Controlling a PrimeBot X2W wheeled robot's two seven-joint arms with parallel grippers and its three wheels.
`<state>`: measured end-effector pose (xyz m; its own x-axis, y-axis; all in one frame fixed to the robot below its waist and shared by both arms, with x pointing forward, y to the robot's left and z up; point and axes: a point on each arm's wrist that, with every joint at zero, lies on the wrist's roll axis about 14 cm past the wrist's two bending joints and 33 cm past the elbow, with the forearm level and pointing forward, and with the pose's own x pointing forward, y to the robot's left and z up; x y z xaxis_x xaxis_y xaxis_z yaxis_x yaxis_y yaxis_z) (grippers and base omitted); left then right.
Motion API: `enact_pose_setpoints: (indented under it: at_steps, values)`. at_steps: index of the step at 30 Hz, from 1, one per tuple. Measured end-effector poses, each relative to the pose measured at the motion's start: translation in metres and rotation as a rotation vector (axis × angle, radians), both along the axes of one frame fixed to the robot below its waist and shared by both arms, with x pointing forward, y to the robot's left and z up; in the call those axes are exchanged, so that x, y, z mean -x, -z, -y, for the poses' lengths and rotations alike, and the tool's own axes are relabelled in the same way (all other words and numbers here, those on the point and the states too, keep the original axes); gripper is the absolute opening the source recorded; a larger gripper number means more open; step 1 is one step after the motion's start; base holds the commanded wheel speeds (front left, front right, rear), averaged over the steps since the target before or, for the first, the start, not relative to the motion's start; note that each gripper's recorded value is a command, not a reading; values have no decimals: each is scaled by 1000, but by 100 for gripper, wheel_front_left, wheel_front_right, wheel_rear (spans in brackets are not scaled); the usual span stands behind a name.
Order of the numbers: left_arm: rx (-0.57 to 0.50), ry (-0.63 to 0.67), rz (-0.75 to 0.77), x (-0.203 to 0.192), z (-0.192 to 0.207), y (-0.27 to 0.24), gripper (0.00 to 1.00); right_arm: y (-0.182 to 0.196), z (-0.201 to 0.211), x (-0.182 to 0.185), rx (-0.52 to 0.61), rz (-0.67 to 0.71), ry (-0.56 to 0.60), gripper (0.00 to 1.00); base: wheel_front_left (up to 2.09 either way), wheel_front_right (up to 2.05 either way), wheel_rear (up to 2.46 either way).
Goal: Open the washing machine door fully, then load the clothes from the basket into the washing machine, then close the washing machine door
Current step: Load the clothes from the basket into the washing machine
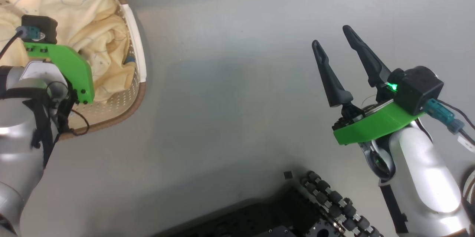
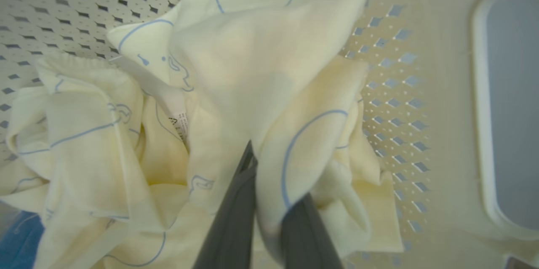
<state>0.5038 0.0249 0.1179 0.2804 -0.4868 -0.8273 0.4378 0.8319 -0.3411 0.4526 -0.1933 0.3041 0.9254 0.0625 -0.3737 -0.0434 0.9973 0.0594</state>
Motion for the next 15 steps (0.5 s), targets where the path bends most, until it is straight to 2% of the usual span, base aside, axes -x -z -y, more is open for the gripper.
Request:
enact_pose_setpoints:
  at_steps: [15]
  values:
    - [17,-95,272,-12,-40,-78,0,-49,-20,-16,-4,127,-55,100,0,0,0]
